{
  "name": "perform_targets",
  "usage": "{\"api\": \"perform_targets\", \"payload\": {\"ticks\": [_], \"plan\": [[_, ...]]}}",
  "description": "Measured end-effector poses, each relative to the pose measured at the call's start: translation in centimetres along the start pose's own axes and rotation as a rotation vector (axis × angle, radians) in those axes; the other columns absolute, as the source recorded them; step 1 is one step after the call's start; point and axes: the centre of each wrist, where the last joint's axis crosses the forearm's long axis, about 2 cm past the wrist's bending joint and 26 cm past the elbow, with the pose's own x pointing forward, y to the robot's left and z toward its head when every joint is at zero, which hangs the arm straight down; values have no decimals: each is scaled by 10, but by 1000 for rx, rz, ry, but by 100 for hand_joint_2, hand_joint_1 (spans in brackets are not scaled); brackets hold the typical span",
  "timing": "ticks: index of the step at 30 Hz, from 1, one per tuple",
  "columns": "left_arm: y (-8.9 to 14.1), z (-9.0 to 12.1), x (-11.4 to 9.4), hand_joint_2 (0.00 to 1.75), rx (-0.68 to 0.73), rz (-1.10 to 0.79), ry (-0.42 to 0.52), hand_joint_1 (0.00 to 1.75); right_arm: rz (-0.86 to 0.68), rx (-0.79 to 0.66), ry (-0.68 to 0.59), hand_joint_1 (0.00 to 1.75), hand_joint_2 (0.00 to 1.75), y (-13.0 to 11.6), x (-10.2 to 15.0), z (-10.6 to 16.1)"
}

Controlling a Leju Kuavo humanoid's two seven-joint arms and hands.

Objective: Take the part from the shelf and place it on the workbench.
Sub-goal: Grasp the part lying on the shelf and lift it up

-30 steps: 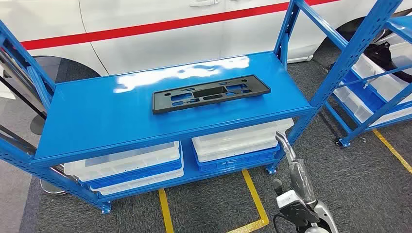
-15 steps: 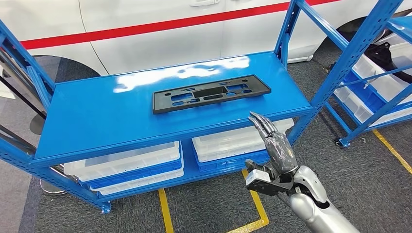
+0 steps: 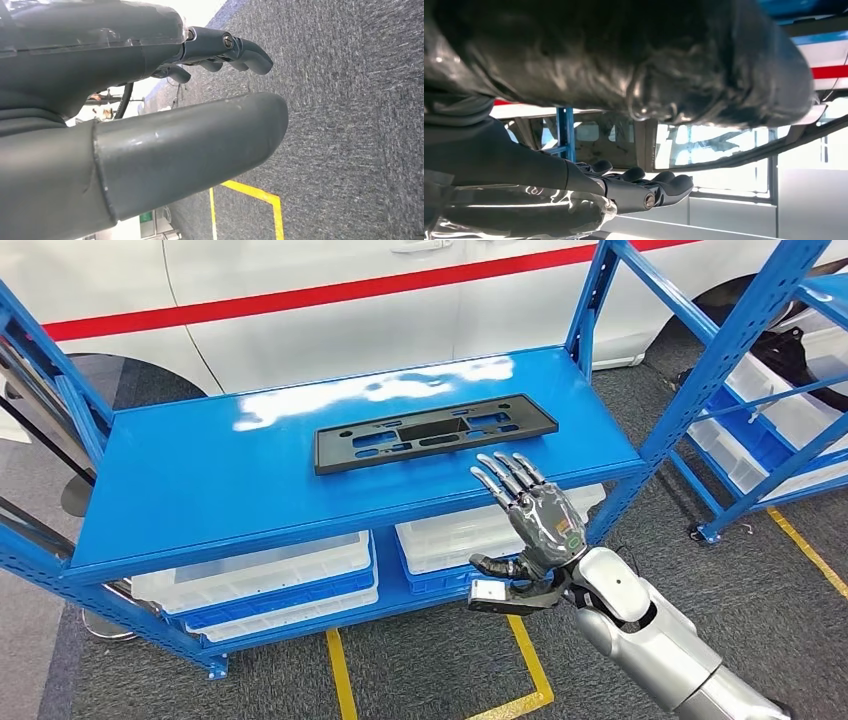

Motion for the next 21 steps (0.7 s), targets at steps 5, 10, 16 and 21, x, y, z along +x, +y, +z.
{"api": "perform_targets", "payload": {"ticks": [5,10,16,21], "plan": [[0,0,0,0,-3,0,6,0,59,7,-15,0,0,1,1,-4],[0,0,1,0,-10,-6,17,0,89,19,-45,0,0,3,6,-11],[0,0,1,0,-12,-14,19,0,86,35,-62,0,0,6,10,-11],[0,0,1,0,-10,-39,25,0,71,45,-55,0,0,7,11,-11]]}}
